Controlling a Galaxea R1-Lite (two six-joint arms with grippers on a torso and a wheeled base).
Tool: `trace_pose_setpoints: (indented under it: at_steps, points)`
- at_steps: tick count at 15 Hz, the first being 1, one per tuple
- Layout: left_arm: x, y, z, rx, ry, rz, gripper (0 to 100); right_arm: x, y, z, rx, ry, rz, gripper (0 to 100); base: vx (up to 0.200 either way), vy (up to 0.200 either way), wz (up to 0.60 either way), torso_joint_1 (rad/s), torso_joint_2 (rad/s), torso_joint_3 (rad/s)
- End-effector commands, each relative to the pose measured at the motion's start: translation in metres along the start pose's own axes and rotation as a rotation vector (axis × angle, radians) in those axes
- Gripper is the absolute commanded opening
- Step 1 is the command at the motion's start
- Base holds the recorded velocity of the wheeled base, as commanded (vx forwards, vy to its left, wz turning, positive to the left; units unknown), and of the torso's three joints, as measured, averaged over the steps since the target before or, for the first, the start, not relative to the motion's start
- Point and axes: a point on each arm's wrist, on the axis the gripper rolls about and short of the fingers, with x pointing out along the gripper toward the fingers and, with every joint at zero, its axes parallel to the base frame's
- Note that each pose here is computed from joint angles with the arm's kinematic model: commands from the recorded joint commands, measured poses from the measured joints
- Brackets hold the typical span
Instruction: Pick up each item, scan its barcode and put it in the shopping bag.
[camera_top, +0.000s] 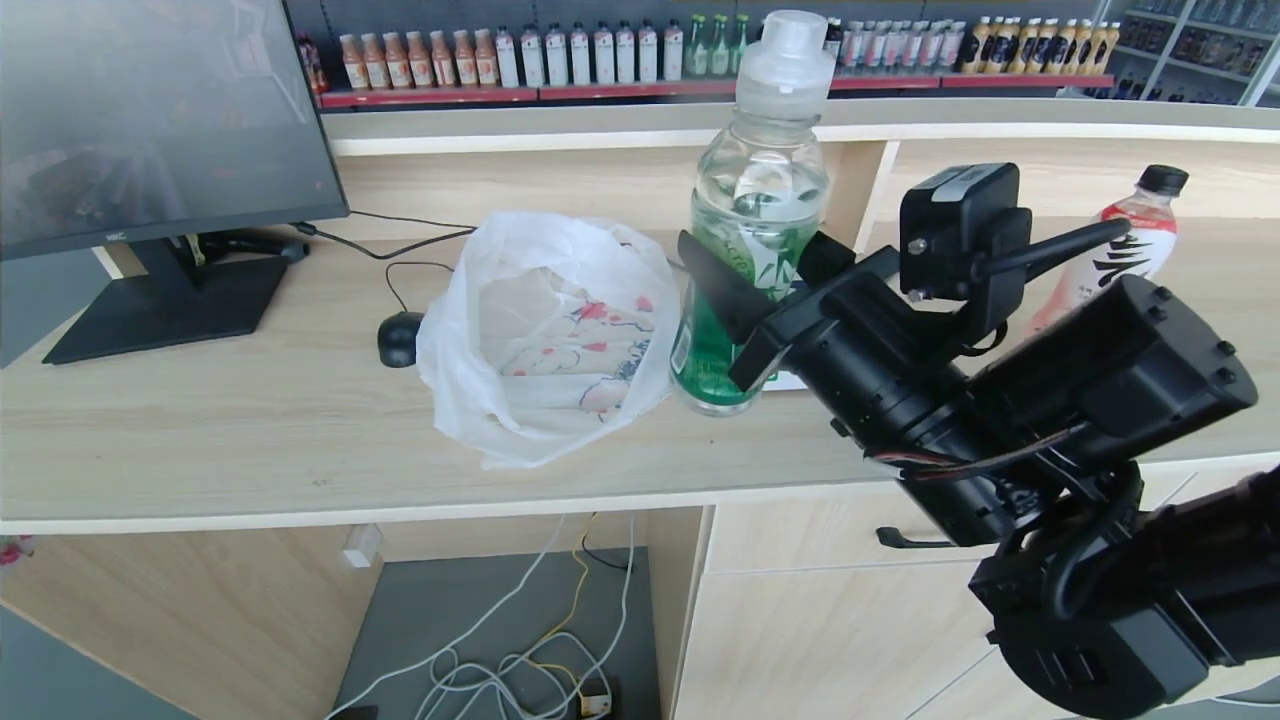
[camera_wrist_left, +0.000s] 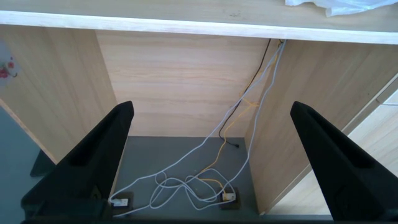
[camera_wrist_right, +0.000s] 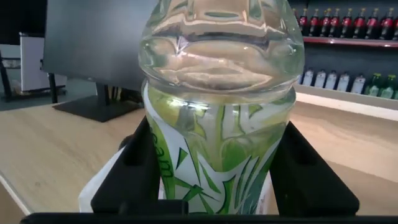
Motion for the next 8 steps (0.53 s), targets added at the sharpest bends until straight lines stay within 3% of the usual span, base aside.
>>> trace_pose_setpoints:
  at_steps: [1, 4, 5, 8]
  points:
    - [0.0, 0.0, 0.0, 0.0, -0.001, 0.0, 100, -0.003, 0.001, -0.006, 0.035, 0.035, -0.043, 0, 0.0, 0.0, 0.0, 0.0, 0.0, 0.0]
    - [0.0, 0.0, 0.0, 0.0, -0.001, 0.0, 100, 0.002, -0.003, -0.01, 0.071, 0.052, -0.172, 0, 0.0, 0.0, 0.0, 0.0, 0.0, 0.0]
    - [0.0, 0.0, 0.0, 0.003, -0.001, 0.0, 100, 0.014, -0.011, -0.006, 0.067, 0.005, -0.208, 0, 0.0, 0.0, 0.0, 0.0, 0.0, 0.0]
    - [0.0, 0.0, 0.0, 0.001, -0.001, 0.0, 100, 0.018, -0.037, -0.006, 0.032, -0.018, -0.282, 0, 0.0, 0.0, 0.0, 0.0, 0.0, 0.0]
